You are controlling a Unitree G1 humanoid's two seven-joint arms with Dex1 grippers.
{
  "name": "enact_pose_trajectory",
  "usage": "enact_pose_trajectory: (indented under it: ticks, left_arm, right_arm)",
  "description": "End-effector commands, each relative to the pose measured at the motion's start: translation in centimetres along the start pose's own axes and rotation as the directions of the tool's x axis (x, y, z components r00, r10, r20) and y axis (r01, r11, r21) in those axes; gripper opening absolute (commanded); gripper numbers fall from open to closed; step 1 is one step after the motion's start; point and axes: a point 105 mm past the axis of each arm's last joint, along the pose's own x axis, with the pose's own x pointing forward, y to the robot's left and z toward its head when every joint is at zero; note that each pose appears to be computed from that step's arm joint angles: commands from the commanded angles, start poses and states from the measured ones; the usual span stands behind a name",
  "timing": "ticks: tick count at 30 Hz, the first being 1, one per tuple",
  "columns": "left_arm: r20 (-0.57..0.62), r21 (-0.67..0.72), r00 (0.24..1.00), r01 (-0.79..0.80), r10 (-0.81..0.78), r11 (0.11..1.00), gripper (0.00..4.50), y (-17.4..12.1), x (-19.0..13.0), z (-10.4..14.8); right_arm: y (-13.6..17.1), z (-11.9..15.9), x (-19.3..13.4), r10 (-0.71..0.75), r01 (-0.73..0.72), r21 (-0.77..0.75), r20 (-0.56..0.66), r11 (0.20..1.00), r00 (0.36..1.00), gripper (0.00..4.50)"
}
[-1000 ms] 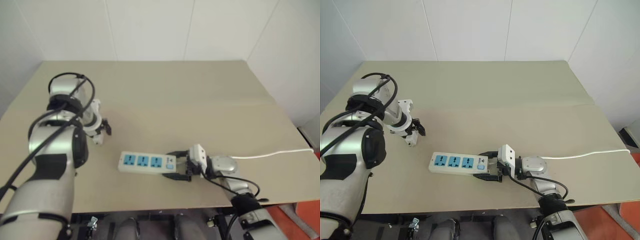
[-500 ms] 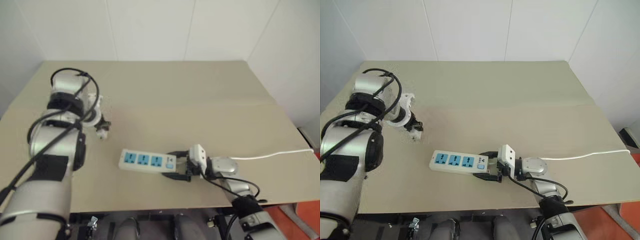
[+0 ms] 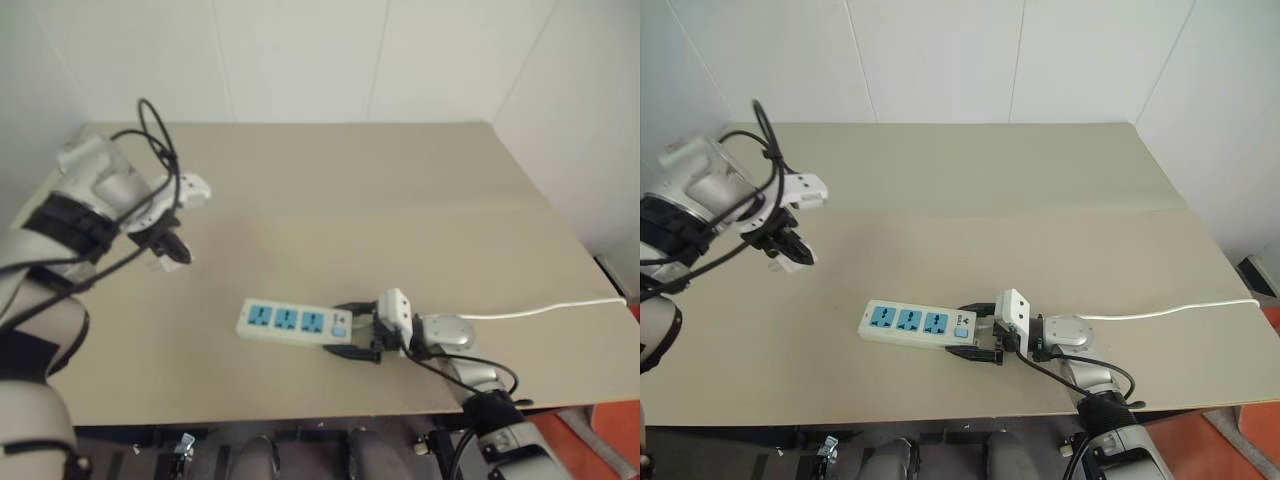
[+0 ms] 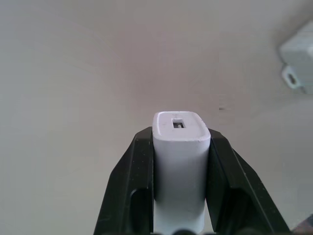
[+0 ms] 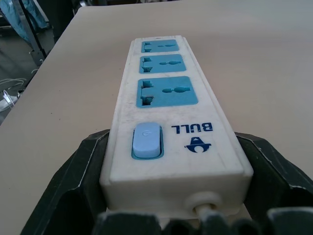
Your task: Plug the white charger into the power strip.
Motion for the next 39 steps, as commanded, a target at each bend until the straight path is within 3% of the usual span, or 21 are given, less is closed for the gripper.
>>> enact_pose_trajectory:
  ticks: [1, 5, 13, 14, 23, 30, 39]
  left_arm:
    - [-0.031, 0.069, 1.0, 0.005, -0.003, 0.998, 1.0, -1.3, 0.8, 0.0]
    - [-0.09, 0.129, 0.996, 0.022, -0.01, 0.991, 1.0, -2.7, 2.9, -0.7]
    - [-0.105, 0.095, 0.993, -0.037, 0.047, 0.995, 1.0, -2.9, 4.2, -1.2]
    - [-0.108, 0.093, 0.993, -0.034, 0.044, 0.995, 1.73, -3.0, 4.3, -1.4]
    - [-0.116, 0.085, 0.993, -0.012, 0.022, 0.996, 4.47, -4.1, 4.4, -2.2]
    - [-0.096, 0.062, 0.995, -0.026, 0.032, 0.998, 4.47, -3.7, 2.9, -0.5]
    - [-0.137, 0.063, 0.99, -0.024, 0.033, 0.998, 4.47, -3.6, 3.4, 1.2]
  right_arm:
    - [0.9, -0.7, 0.3, 0.021, -0.02, 0.037, -0.008, 0.999, 1.0, 3.42]
    - [1.1, -0.7, 0.1, 0.015, -0.014, 0.038, -0.011, 0.999, 1.0, 3.42]
    - [1.3, -0.8, -0.1, 0.007, -0.006, 0.046, -0.017, 0.999, 1.0, 3.42]
    - [1.4, -0.8, -0.1, 0.008, -0.007, 0.047, -0.017, 0.999, 1.0, 3.42]
    - [1.4, -0.8, -0.1, 0.012, -0.011, 0.05, -0.019, 0.999, 1.0, 3.42]
    - [1.3, -0.8, -0.3, 0.016, -0.015, 0.051, -0.024, 0.999, 1.0, 3.42]
    - [1.2, -0.6, -0.7, 0.013, -0.011, 0.05, -0.031, 0.999, 0.999, 3.42]
